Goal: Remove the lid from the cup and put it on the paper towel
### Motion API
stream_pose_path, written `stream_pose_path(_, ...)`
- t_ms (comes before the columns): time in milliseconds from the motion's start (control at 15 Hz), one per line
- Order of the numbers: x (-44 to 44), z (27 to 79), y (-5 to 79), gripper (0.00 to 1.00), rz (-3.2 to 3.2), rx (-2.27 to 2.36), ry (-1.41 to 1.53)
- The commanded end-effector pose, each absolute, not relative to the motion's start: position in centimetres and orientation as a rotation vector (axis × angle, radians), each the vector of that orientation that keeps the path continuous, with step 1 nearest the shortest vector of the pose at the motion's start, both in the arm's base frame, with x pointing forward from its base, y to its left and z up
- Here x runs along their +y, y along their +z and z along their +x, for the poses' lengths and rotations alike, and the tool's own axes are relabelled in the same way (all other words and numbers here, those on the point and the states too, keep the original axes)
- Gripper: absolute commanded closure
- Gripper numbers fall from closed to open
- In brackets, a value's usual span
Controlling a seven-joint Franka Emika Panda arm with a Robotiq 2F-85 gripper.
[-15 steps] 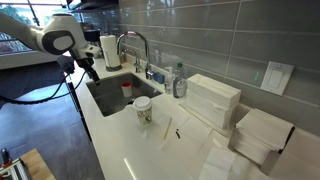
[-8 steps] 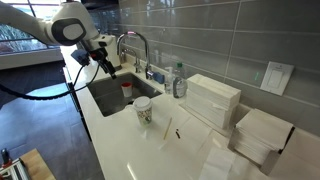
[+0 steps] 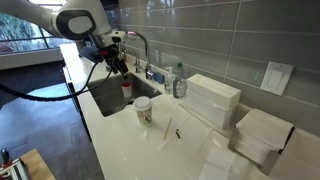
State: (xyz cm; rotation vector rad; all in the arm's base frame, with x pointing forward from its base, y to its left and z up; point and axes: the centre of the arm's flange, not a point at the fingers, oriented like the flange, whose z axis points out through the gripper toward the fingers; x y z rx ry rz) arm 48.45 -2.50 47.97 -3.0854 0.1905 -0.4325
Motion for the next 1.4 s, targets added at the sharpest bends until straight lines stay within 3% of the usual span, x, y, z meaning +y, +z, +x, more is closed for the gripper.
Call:
stream_pose_path(0,-6.6,46.6,49.2,0.0,-3.111,0.146,-0.382)
stream_pose_path(267,-10.4,45.2,49.7,0.0,-3.102,0.219,-0.333)
stream_pose_path(1333,-10.5,45.7,49.1,0.0,-3.105,0.236,-0.402)
